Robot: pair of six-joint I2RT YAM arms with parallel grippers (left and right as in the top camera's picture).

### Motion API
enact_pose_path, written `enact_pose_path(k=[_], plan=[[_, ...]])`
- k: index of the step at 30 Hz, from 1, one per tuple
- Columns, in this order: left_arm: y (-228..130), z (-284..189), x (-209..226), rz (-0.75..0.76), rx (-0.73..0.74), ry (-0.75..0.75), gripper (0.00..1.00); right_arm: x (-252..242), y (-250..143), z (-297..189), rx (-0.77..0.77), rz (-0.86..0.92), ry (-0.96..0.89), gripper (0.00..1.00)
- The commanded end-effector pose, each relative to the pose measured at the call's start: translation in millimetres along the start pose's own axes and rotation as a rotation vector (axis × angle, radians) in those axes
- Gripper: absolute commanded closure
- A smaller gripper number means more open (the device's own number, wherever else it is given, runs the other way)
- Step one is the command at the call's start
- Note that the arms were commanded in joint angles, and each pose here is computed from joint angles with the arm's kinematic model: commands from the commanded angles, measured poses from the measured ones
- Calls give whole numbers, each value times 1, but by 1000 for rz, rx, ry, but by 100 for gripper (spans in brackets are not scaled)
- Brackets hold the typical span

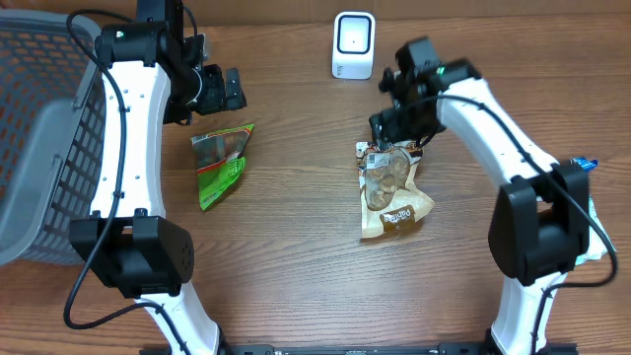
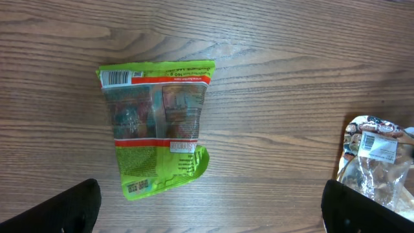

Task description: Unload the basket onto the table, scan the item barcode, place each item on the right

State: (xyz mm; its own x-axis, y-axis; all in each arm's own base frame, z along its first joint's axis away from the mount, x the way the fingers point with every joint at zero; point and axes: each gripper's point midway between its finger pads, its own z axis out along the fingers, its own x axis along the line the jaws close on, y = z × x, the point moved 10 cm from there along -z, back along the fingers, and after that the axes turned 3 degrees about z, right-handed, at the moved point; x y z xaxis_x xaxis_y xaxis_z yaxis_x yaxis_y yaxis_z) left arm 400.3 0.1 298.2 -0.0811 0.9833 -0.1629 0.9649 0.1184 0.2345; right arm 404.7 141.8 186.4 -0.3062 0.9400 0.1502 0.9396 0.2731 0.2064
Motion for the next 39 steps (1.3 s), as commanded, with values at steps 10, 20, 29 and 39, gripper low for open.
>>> enact_pose_path(k=[10, 20, 29, 39], plan=[[0, 4, -3, 14, 11, -9, 0, -19, -49, -74, 182, 298, 208, 2], [0, 4, -3, 14, 11, -9, 0, -41, -82, 3, 245, 393, 116, 2], [0, 4, -3, 14, 11, -9, 0, -32, -92, 44, 179, 387, 239, 2], [0, 4, -3, 14, 11, -9, 0, -28, -83, 47, 116, 446, 306, 5]])
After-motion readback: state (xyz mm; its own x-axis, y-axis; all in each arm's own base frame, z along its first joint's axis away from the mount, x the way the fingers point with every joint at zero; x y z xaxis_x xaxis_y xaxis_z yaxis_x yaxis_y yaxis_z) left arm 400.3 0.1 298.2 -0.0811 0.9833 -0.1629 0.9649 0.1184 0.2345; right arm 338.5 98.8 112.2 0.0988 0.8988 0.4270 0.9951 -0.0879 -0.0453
